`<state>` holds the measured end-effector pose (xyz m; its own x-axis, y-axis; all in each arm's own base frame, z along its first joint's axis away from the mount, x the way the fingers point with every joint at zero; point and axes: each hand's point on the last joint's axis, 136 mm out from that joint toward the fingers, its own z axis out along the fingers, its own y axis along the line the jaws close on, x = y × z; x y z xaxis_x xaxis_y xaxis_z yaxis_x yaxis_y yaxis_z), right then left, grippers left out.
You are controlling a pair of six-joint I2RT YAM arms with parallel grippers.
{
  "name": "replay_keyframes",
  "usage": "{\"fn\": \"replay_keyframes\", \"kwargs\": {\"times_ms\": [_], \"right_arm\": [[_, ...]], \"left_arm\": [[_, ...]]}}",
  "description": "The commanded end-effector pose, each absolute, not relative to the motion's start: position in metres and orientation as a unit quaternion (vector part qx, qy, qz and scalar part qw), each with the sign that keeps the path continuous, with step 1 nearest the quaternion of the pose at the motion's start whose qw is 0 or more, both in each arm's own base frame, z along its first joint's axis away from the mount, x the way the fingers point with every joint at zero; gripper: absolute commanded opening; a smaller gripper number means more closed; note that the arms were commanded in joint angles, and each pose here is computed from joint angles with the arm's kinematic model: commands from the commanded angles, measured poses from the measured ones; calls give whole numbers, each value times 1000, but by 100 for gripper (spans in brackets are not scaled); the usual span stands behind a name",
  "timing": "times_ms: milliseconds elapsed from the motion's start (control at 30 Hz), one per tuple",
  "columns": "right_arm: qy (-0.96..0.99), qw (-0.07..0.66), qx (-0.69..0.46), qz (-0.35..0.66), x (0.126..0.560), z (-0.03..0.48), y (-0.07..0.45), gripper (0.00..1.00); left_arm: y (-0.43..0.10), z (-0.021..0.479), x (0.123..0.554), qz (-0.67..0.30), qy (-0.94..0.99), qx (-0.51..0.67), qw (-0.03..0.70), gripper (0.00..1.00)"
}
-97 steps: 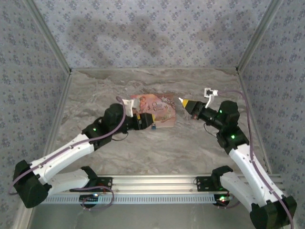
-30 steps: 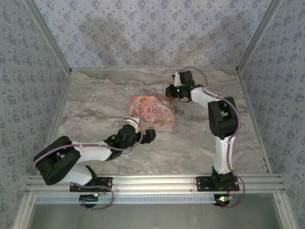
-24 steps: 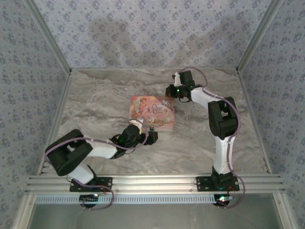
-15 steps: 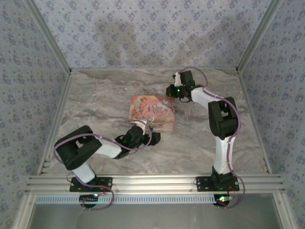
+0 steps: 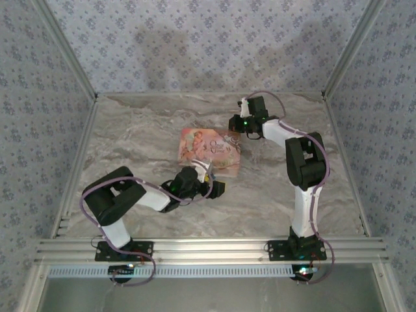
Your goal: Unlock the padlock with the key
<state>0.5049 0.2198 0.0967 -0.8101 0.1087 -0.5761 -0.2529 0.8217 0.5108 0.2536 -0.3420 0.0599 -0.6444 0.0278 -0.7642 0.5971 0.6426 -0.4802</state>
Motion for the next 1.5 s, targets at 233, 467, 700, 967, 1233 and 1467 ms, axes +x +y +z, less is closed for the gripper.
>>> {"fn": "replay_keyframes", "kwargs": {"times_ms": [233,467,700,967,1233,1467], "right_arm": [[906,281,-53,311,484,99,231,0],[905,281,-52,314,483,98,233,0],[905,282,-51,314,484,99,233,0],[906,281,-51,311,482,97,231,0],[906,282,-51,310,482,97,230,0],[907,281,-50,311,482,96,232,0]], "left_arm": [[-348,106,267,-479,758,151,416,88],[-343,99,271,-476,768,136,407,81],[-342,96,271,-511,756,116,393,65],[-337,98,264,-529,744,113,393,67],[-329,103,256,-533,740,111,395,64],[-317,98,254,-518,749,96,401,64]]}}
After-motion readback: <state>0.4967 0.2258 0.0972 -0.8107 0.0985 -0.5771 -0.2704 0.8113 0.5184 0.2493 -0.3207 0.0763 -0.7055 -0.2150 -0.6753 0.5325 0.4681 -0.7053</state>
